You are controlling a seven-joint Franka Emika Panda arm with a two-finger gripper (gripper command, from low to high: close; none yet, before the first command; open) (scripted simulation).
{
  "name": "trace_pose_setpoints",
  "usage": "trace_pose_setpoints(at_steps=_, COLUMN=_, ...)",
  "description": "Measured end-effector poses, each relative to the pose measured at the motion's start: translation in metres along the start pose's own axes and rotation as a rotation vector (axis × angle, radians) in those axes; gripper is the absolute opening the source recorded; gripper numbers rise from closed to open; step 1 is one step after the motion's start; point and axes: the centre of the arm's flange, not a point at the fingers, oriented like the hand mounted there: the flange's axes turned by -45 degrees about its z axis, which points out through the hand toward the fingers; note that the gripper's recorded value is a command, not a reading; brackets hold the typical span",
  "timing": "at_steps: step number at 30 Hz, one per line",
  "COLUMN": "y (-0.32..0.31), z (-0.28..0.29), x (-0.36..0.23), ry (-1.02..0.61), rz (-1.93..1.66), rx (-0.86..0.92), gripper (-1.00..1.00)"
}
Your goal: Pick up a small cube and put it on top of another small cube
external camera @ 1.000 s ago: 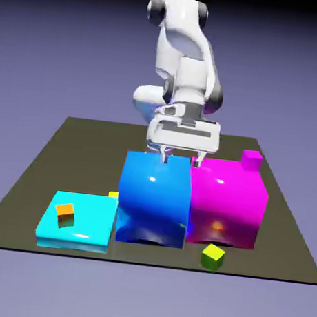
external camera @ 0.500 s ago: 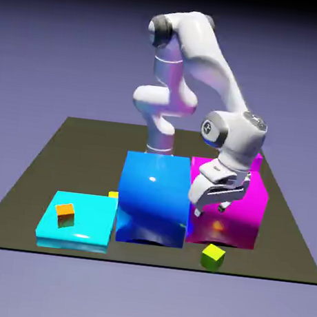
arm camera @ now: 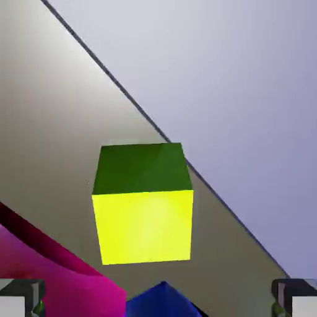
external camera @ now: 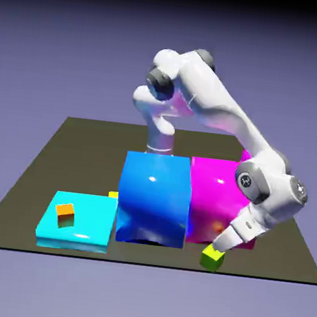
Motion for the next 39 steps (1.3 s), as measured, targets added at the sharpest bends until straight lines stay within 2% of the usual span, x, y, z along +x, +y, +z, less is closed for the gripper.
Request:
trace_pose_setpoints(at_steps=4, y=0.001, z=0.011, x=0.013, ry=-0.053, rz=-0.018, rx=0.020, gripper=0.00)
trace_pose_setpoints(at_steps=7, y=-0.001, z=0.074, x=0.021, ry=-0.053, rz=-0.018, rx=0.020, gripper=0.00)
trace_pose_setpoints(at_steps=8, y=-0.001, z=0.077, x=0.021, ry=-0.053, rz=-0.018, rx=0.020, gripper=-1.00)
trace_pose_setpoints(at_steps=10, y=-0.001, z=0.077, x=0.021, ry=-0.053, rz=-0.018, rx=0.021, gripper=-1.00)
trace_pose_setpoints(at_steps=14, y=0.006, z=0.001, x=0.010, ry=-0.042, rz=-0.047, rx=-0.011, gripper=-1.00)
trace_pose_setpoints(at_steps=24, y=-0.096, z=-0.154, x=-0.081, ry=0.018, rz=-0.191, rx=-0.143, gripper=-1.00)
trace_pose_setpoints(at_steps=30, y=-0.189, z=-0.187, x=-0.140, ry=0.004, rz=-0.190, rx=-0.125, gripper=-1.00)
trace_pose_setpoints(at_steps=36, y=-0.277, z=-0.190, x=-0.197, ry=-0.035, rz=-0.158, rx=-0.094, gripper=-1.00)
trace_pose_setpoints(at_steps=39, y=-0.287, z=-0.182, x=-0.200, ry=-0.052, rz=-0.126, rx=-0.059, gripper=-1.00)
